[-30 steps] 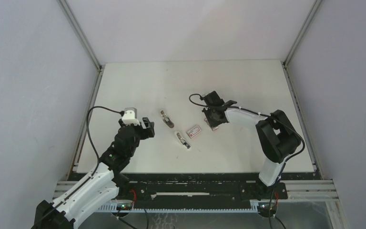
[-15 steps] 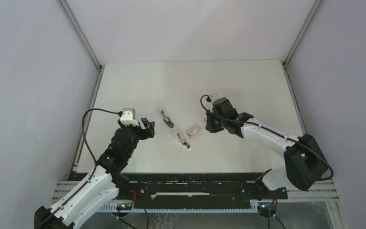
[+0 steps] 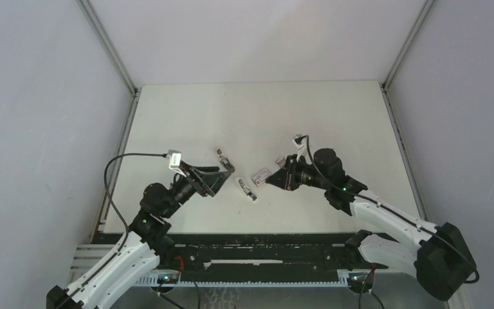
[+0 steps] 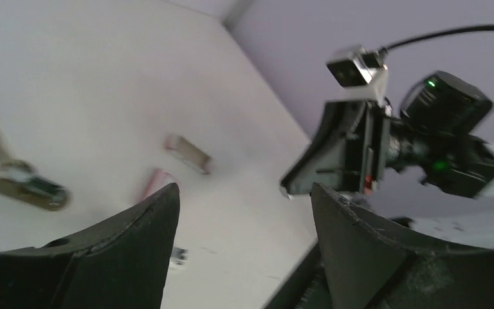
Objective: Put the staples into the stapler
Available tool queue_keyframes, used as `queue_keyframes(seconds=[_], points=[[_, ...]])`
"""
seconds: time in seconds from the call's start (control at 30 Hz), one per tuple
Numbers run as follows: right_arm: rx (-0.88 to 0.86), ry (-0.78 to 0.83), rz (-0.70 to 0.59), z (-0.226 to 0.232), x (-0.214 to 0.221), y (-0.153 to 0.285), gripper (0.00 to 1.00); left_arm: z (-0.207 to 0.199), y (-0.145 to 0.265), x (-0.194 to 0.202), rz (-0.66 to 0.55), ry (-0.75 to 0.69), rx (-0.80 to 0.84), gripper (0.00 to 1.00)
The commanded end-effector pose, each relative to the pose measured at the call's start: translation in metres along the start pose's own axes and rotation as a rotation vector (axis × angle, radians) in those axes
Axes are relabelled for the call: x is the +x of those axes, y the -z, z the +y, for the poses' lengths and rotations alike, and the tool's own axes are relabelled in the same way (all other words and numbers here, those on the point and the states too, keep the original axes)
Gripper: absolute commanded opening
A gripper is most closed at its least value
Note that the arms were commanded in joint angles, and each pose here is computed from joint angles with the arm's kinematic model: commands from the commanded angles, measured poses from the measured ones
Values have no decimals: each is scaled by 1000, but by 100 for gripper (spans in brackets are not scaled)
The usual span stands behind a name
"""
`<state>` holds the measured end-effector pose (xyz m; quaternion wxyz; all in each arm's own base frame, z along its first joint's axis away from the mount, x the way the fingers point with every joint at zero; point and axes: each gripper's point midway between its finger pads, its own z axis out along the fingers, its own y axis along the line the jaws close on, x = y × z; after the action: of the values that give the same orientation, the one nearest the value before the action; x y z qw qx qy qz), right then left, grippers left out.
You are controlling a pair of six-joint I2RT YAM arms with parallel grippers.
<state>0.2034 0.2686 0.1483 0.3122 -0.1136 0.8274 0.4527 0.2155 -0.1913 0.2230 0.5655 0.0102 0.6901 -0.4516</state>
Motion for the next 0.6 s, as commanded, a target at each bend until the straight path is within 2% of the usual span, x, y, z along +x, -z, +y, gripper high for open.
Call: queue_keyframes(seconds=[0.0,0.17,0.33,0.57], points=[[-292,53,-109,74,-32,24,14,-77,15,9,76,201,351,78],[-444,83,-134,111,-39,43,14,-126,23,10,135,184,508,71],[-552,88,-102,132,-34,54,15,-159,25,16,206,139,607,62],[-611,108,-83,146,-29,64,15,-172,15,23,261,140,613,58]])
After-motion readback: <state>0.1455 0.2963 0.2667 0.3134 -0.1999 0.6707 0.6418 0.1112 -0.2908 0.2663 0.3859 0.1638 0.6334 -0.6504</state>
